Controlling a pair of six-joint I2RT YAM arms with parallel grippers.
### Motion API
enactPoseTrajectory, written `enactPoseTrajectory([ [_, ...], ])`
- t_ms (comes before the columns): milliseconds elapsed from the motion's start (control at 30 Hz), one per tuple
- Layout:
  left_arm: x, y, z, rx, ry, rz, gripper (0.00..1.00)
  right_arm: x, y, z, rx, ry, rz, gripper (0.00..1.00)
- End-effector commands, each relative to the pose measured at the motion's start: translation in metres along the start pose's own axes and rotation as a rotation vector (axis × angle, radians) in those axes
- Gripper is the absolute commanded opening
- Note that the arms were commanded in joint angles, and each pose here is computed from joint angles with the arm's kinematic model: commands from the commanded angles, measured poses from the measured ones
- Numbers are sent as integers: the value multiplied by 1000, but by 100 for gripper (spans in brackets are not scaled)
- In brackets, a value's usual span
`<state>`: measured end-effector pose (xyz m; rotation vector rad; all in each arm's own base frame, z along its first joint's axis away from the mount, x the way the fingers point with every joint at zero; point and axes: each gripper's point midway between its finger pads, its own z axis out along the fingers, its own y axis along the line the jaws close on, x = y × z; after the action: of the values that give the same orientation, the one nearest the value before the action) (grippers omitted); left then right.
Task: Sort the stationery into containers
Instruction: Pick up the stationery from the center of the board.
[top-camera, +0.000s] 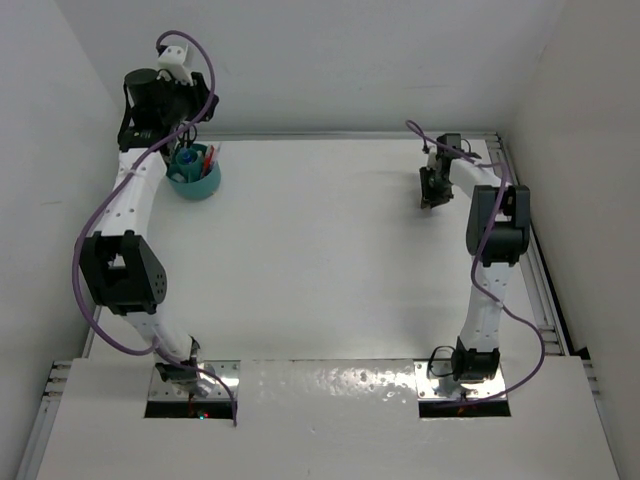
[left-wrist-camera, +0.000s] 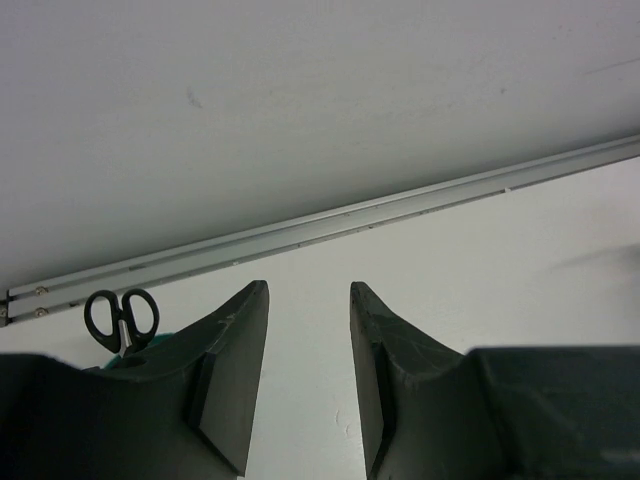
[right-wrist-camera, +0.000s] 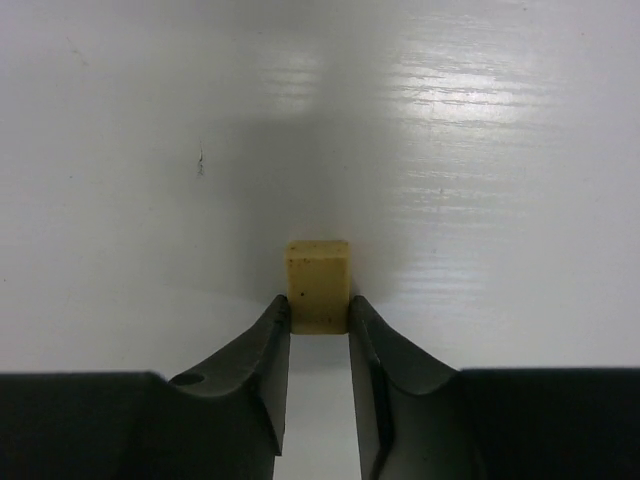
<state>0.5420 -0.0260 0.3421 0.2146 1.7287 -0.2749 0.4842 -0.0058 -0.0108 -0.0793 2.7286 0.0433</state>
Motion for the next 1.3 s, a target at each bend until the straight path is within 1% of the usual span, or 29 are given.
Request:
enactPoseTrajectory([
  [0, -37, -15, -17, 19, -87, 20, 36, 13, 0, 20, -10, 41, -5, 26],
  [33, -37, -17, -17, 22, -83, 22, 36, 14, 0, 20, -13, 37, -6, 23],
  [67, -35, -18, -17, 22, -78, 27, 36, 18, 3, 20, -32, 43, -12, 13],
  [100, -35, -17, -18, 20, -77, 32, 36, 14, 5, 16, -43, 21, -19, 9],
  [133, -33, -19, -18, 26, -68, 31, 36, 19, 8, 15, -55, 27, -23, 3],
  [167, -32, -21, -18, 35, -62, 38, 35, 19, 12, 11, -72, 20, -34, 0],
  [200, -30, -26, -18, 65, -57, 45, 34, 9, 14, 0, -78, -19, -41, 0],
  [267, -25, -39, -20, 129, -36, 79, 34, 13, 23, -13, -106, -38, -53, 0],
  [300, -23, -50, -22, 185, -30, 87, 34, 4, 27, -22, -112, -86, -62, 0],
  [333, -19, -60, -23, 221, -16, 88, 34, 3, 45, -44, -129, -132, -99, 0],
  [367, -17, -66, -24, 249, -8, 84, 34, -1, 55, -57, -134, -179, -121, 0],
  [400, -14, -81, -28, 307, 4, 74, 35, -18, 66, -71, -137, -288, -154, 0],
  [433, -12, -85, -30, 325, 12, 62, 37, -12, 93, -99, -162, -363, -206, 0],
  [467, -13, -105, -35, 380, 11, 59, 38, -32, 107, -118, -169, -503, -225, 0],
  [500, -2, -121, -36, 413, 36, 43, 40, -13, 137, -120, -214, -523, -269, 0],
  [533, 2, -131, -39, 434, 43, 32, 41, -43, 157, -163, -256, -725, -260, 0],
  [567, 12, -144, -46, 465, 58, 20, 44, -45, 174, -175, -296, -780, -260, 0],
  [600, 14, -165, -50, 510, 53, 16, 45, -38, 204, -185, -363, -815, -277, 0],
  [633, 16, -177, -55, 539, 54, 11, 46, -41, 220, -198, -415, -850, -261, 0],
  [667, 21, -195, -62, 579, 57, 9, 49, -48, 248, -218, -476, -912, -279, 0],
  [733, 22, -209, -72, 606, 64, -25, 50, -55, 272, -232, -538, -960, -272, 0],
  [767, 31, -213, -74, 613, 74, -27, 50, -56, 283, -237, -560, -974, -282, 0],
  [800, 32, -216, -77, 609, 88, -81, 50, -56, 301, -250, -596, -999, -302, 0],
  [867, 39, -217, -79, 593, 89, -118, 51, -59, 325, -261, -638, -1025, -328, 0],
  [967, 49, -222, -83, 597, 94, -131, 51, -60, 348, -273, -681, -1052, -363, 0],
  [1100, 61, -221, -83, 590, 102, -144, 51, -60, 365, -278, -712, -1052, -387, 0],
  [1133, 69, -222, -83, 583, 117, -147, 51, -60, 367, -279, -715, -1053, -389, 0],
  [1167, 66, -222, -80, 580, 92, -135, 51, -60, 371, -281, -722, -1056, -394, 0],
  [1267, 72, -219, -74, 540, 97, -148, 51, -56, 378, -283, -734, -1052, -403, 0],
])
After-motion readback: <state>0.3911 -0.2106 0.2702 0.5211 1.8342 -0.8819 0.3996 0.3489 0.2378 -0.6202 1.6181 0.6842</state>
